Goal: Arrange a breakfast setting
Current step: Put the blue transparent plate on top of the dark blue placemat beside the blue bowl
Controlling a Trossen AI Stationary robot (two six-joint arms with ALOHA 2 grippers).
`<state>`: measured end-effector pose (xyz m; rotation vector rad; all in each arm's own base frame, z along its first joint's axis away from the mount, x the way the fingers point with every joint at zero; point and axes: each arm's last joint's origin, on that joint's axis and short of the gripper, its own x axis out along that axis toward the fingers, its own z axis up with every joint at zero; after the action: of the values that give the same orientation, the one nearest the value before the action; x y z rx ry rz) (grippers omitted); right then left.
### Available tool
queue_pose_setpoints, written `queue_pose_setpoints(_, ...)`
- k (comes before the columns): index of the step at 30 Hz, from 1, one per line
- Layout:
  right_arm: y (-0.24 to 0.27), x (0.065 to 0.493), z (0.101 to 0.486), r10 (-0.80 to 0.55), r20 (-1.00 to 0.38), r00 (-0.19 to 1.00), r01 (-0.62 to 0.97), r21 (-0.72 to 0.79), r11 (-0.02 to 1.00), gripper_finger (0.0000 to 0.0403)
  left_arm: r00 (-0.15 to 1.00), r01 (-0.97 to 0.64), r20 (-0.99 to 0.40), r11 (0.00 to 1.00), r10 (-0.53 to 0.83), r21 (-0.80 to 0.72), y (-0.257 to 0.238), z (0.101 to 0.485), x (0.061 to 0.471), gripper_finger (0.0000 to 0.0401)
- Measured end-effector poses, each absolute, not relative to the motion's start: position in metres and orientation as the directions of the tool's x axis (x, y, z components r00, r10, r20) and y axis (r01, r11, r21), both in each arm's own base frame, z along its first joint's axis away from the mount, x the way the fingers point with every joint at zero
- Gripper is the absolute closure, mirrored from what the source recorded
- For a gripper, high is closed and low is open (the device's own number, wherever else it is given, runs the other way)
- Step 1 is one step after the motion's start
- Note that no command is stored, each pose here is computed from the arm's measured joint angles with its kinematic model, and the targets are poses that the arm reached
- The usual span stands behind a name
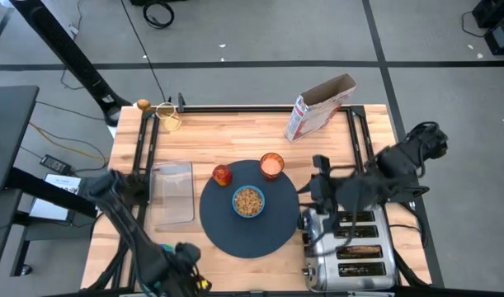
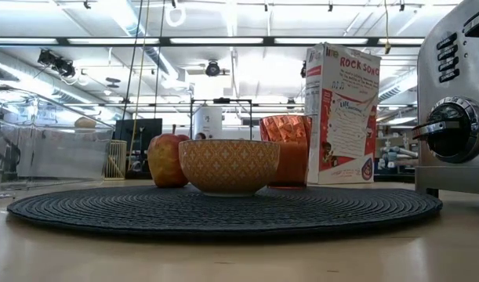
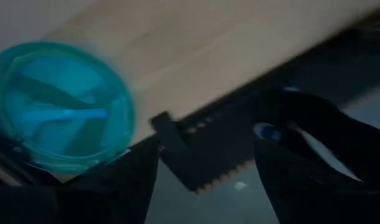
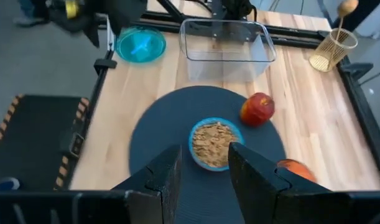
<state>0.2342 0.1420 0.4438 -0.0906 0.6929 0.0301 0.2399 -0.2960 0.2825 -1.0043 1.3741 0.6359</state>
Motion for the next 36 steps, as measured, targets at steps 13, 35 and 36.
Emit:
queue_pose_setpoints(13,0.202,0.252,0.405,0.021,-0.701,0.713,-0.013,0.018,1.0,0.0263,-0.222,-0.885,-0.975,0.417,0.02,0.209,-0.316,0.182,0.252,0.02)
queue_pose_setpoints(35,0.197,0.256,0.405,0.006,-0.7,0.714,-0.003,0.005,1.0,0.0263,-0.424,-0.849,-0.902,0.309,0.081,0.428,-0.319,0.133,0.252,0.026)
queue_pose_setpoints(36,0.197,0.256,0.405,0.007,-0.7,0.714,-0.004,0.005,1.0,0.0263,-0.429,-0.846,-0.9,0.315,0.08,0.431,-0.319,0.133,0.252,0.026)
